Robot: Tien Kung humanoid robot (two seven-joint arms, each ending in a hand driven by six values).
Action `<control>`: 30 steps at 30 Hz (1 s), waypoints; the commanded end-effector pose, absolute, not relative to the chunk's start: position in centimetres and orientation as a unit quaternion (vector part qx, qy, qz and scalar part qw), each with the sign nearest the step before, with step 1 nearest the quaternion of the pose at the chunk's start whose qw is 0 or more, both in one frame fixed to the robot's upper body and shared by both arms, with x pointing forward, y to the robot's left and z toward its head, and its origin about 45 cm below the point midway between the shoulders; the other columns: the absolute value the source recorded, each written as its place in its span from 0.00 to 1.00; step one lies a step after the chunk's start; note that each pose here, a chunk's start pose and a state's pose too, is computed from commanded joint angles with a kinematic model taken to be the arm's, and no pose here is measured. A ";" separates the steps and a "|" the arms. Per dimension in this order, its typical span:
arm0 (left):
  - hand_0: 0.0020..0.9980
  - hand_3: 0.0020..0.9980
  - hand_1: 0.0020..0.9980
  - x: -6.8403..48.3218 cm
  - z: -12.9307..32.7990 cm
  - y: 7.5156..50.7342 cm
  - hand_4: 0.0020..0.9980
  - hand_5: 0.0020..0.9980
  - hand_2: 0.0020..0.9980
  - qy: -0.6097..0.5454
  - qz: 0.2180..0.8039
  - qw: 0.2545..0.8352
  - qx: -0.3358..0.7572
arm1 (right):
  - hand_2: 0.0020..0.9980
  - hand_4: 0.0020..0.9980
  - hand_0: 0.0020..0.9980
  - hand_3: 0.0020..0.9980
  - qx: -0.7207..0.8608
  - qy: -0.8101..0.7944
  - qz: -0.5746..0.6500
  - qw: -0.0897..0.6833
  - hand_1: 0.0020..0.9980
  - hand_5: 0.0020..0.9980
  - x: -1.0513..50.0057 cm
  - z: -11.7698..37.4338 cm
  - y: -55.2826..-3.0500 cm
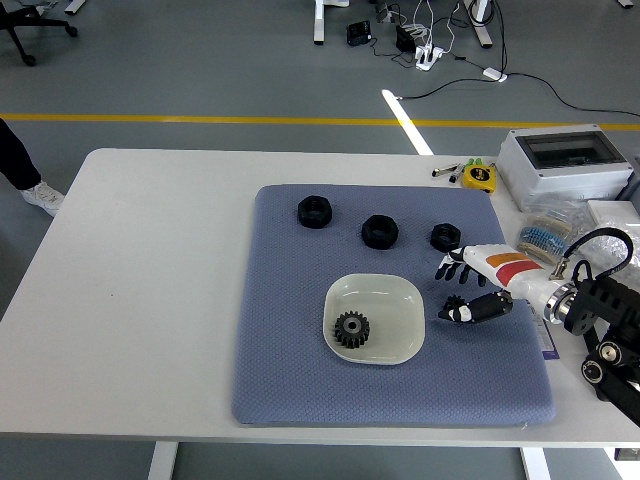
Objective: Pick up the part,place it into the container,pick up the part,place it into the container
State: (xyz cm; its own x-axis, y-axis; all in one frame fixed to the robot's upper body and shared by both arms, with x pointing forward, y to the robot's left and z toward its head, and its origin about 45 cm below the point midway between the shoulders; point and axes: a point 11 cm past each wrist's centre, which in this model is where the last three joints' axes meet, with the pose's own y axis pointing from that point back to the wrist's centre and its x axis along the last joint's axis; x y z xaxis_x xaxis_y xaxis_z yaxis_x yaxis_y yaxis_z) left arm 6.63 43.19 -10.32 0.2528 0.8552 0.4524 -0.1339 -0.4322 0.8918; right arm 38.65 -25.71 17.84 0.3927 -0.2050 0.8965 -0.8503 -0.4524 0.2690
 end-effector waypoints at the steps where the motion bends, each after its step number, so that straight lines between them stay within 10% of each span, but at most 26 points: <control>1: 0.71 0.58 0.64 6.6 -10.3 43.2 0.68 0.63 0.67 0.278 0.544 0.454 0.648 | 0.56 0.87 0.33 0.58 0.742 -0.356 0.419 0.384 0.46 0.24 38.6 17.8 -25.7; 30: 0.71 0.58 0.65 6.6 -10.4 43.0 0.68 0.64 0.67 0.279 0.540 0.458 0.649 | 0.46 0.74 0.26 0.51 0.746 -0.367 0.386 0.400 0.40 0.21 38.3 15.7 -27.2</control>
